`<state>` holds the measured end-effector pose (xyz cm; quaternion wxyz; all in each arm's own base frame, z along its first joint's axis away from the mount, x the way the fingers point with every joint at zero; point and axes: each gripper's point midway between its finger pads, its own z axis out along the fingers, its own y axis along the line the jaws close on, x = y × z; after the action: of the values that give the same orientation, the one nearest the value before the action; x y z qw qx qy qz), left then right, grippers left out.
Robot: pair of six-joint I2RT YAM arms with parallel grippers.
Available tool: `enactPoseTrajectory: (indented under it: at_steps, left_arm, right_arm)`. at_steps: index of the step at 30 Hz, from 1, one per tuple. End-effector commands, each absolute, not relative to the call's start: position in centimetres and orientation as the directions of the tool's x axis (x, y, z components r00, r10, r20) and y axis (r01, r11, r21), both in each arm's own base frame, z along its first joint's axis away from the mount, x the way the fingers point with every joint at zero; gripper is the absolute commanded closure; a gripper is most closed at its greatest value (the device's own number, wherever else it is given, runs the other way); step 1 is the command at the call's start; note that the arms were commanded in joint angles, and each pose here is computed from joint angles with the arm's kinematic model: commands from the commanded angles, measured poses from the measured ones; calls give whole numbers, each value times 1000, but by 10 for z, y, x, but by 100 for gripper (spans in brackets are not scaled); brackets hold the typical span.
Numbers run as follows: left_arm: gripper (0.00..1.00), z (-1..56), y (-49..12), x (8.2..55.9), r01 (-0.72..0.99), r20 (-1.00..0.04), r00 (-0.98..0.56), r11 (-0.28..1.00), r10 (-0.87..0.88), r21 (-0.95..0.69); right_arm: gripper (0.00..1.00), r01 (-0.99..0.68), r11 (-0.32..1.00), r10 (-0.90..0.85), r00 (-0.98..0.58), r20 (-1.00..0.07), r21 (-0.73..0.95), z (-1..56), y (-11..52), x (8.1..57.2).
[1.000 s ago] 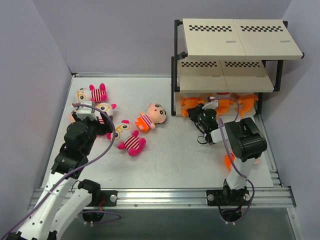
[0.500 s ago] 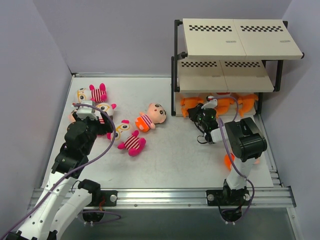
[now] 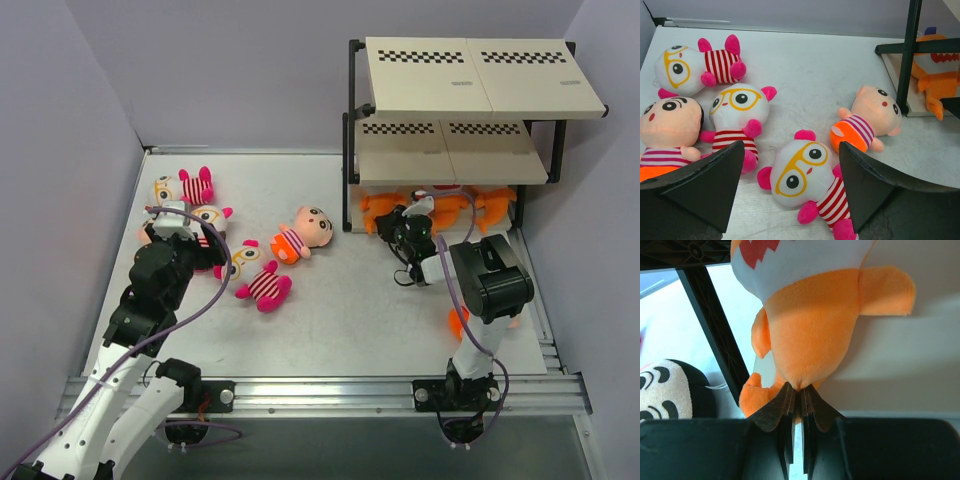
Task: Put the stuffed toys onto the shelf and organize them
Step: Place the stuffed toy onto shelf
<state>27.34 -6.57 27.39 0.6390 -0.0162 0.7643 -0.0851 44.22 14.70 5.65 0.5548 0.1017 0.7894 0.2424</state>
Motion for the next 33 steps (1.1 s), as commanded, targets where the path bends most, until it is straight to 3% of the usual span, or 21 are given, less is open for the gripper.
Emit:
enactPoseTrajectory:
  at_steps: [1, 8, 12, 16, 33]
  left_arm:
    - [15, 279, -65, 274, 90, -979, -164, 987, -120, -136]
    - [15, 280, -65, 274, 90, -979, -163, 987, -120, -136]
    - [15, 280, -66, 274, 92, -979, -162, 986, -121, -137]
    - [16, 279, -66, 274, 95, -979, -163, 986, -120, -137]
    - [15, 282, -66, 271, 99, -980, -153, 985, -127, -144]
  right_arm:
    - [100, -105, 885, 385, -380, -841, 453, 52, 148, 447]
    - [100, -95, 889, 383, -385, -840, 448, 50, 146, 446]
    - [84, -94, 884, 392, -386, -835, 458, 50, 145, 441]
    - [62, -88, 882, 399, -382, -834, 462, 52, 143, 437]
    - [29, -81, 876, 419, -360, -834, 475, 70, 139, 424]
